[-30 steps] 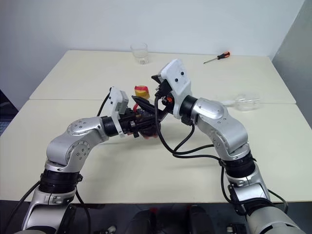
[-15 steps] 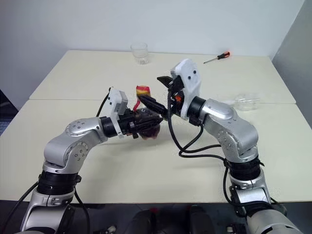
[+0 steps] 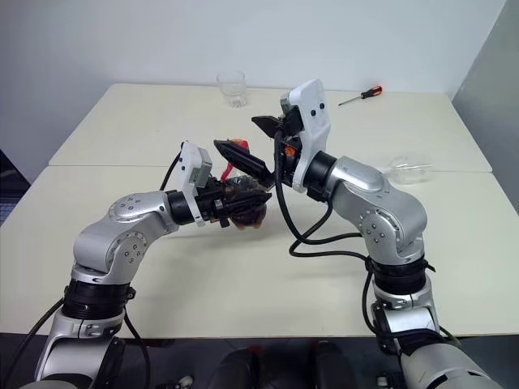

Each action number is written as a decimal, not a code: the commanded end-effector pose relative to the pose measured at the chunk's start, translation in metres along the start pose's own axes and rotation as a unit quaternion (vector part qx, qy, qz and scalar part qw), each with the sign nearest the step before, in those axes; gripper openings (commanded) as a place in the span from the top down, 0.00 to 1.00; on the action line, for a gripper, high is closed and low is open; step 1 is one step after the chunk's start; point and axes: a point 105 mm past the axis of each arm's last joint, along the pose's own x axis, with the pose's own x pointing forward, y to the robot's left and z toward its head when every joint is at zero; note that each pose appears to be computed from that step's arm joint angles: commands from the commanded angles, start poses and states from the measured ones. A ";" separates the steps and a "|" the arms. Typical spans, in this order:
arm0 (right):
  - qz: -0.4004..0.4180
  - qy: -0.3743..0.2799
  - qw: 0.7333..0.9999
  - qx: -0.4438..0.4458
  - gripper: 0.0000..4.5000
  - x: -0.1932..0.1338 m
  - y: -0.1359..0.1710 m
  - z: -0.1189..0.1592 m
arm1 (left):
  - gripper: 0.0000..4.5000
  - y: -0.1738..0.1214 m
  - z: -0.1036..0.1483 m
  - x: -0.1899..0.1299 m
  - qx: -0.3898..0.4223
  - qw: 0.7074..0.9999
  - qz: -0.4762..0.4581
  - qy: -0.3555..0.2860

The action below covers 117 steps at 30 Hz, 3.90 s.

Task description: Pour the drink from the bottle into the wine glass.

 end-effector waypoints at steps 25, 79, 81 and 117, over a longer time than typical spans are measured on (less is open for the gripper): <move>0.006 -0.025 0.999 -0.037 0.00 0.006 0.000 0.016 | 0.71 0.002 0.023 0.000 0.029 0.999 -0.003 -0.032; -0.057 0.027 0.996 -0.057 0.00 -0.032 -0.036 0.000 | 0.71 -0.004 0.025 -0.009 0.029 0.999 -0.002 -0.029; -0.057 0.034 0.996 -0.058 0.00 -0.036 -0.037 -0.002 | 0.71 -0.004 0.025 -0.010 0.029 0.999 -0.002 -0.028; 0.003 -0.028 0.999 -0.040 0.00 0.011 -0.002 0.015 | 0.71 0.001 0.019 0.000 0.032 0.999 -0.014 -0.029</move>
